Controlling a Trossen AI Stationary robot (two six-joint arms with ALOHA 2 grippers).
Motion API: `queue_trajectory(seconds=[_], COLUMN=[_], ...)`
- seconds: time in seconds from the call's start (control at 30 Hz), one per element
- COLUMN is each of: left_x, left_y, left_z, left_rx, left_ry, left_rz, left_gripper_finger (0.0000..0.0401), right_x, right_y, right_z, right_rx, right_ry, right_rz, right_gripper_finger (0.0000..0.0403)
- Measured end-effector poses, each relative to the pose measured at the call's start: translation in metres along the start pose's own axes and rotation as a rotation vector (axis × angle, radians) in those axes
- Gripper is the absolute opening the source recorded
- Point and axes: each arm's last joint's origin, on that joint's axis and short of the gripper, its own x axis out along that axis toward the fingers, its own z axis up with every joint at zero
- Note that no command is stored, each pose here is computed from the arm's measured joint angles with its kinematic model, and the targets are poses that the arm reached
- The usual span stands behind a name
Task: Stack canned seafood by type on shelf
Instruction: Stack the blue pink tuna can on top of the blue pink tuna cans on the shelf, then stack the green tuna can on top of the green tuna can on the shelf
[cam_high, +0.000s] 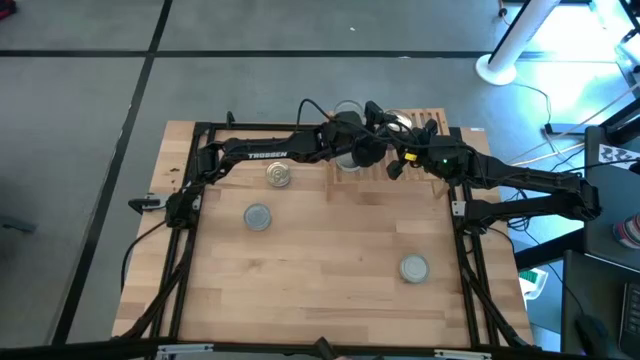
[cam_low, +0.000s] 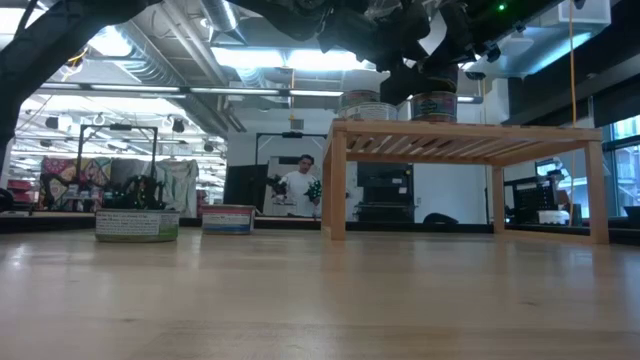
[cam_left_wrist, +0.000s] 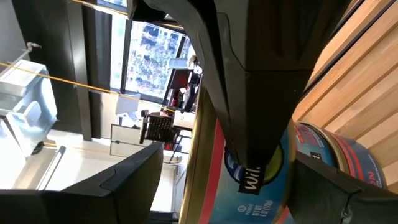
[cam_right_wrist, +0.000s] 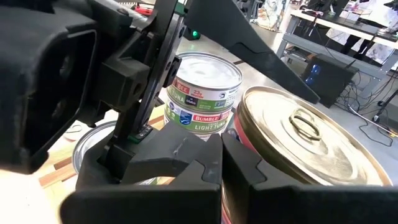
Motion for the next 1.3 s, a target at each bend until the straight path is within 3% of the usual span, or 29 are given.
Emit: queue_trajectory(seconds=[0.6,0.9,1.3], left_x=[-0.003,-0.003,-0.005], left_y=[-0.003,-0.003,-0.005], left_z=[0.01,0.01,0.016], left_rx=[0.038,0.033,0.034], left_ry=[-0.021,-0.021,0.022], left_rz=[0.001,0.001,0.015], left_gripper_finger=[0.0296,0.0296,0.0294], right_x=[0.0,0.007,0.008], right_y=[-0.001,-0.015,-0.016], right_z=[0.0,0.0,0.0], right_rx=[0.001,0.02,0.033], right_ry=[-0.004,0.009,0.004], right_rz=[-0.033,-0.066,0.075], right_gripper_finger=[0.0005,0.0005,0.0005])
